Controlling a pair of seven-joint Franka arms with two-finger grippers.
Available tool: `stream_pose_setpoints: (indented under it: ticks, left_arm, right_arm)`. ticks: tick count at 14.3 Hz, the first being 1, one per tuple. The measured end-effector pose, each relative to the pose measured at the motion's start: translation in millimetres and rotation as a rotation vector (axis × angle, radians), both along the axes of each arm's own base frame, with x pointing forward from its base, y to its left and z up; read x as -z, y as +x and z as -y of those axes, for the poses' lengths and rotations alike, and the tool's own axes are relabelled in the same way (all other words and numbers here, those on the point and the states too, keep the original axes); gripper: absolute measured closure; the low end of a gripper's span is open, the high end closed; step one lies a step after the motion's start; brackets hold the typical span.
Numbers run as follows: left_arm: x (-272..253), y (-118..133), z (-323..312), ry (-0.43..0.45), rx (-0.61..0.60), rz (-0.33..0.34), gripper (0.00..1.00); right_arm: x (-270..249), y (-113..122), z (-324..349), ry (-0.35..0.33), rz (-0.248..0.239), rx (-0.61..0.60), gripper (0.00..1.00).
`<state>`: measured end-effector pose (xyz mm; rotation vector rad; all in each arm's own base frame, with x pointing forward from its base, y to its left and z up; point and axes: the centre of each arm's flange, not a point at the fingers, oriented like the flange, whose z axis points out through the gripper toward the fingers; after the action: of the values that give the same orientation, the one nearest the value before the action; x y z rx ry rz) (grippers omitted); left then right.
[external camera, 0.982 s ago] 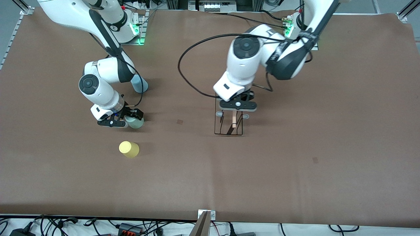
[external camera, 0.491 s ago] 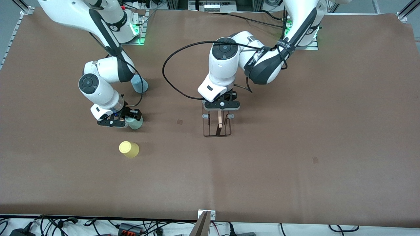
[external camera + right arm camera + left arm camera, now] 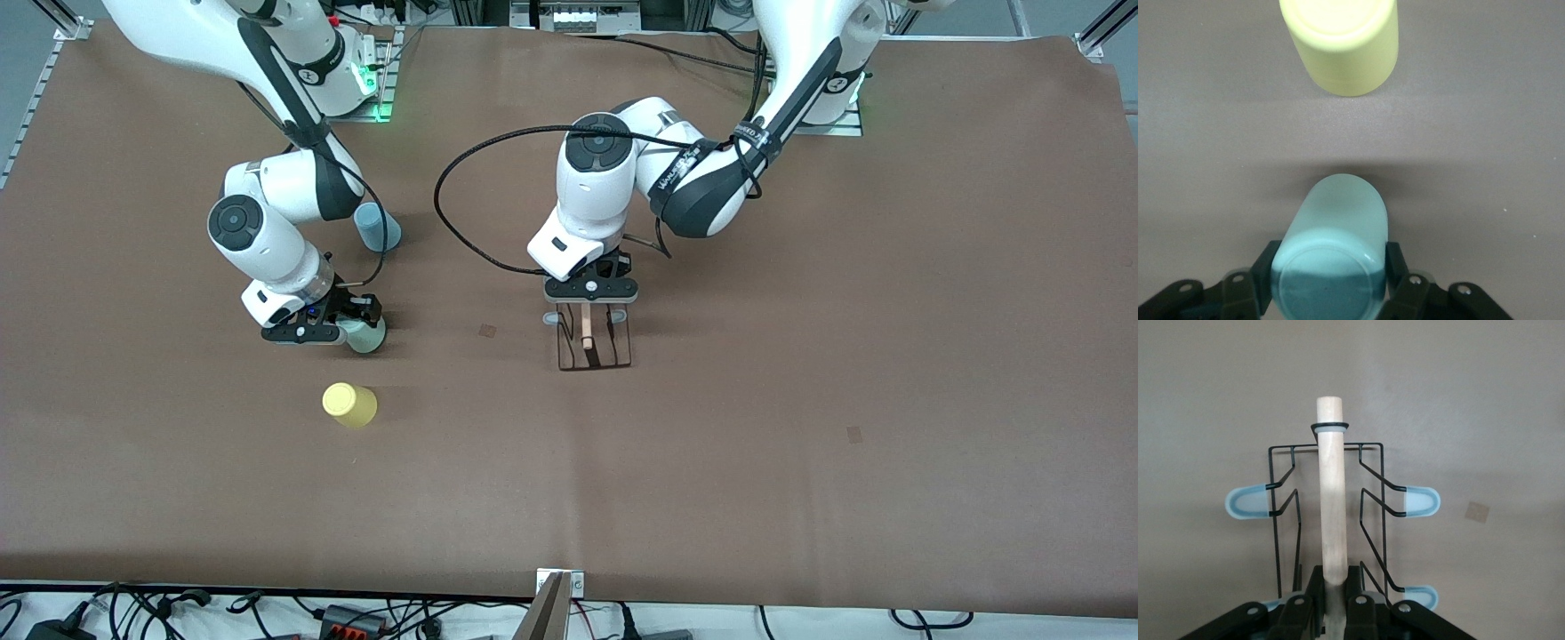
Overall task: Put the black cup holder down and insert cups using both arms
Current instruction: 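Lift the teal cup with the right gripper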
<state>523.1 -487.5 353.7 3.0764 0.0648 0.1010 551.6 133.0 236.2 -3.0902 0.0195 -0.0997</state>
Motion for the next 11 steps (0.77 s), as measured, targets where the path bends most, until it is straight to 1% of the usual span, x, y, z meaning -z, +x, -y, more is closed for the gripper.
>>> stream_pose_setpoints:
  ticks: [5,8,11]
  left_arm:
    - [1.8,0.5,0.7,-0.002,0.001,0.002,0.84]
    - [6.3,0.1,1.3,0.002,0.004,-0.003,0.84]
    - [13.6,-2.0,3.7,0.006,0.008,-0.012,0.84]
  right_arm:
    - [-5.4,0.6,0.1,0.000,0.003,-0.002,0.33]
    - [-30.2,3.7,-0.1,-0.012,-0.033,-0.005,0.33]
    - [-63.9,11.4,-1.1,-0.024,-0.048,-0.013,0.33]
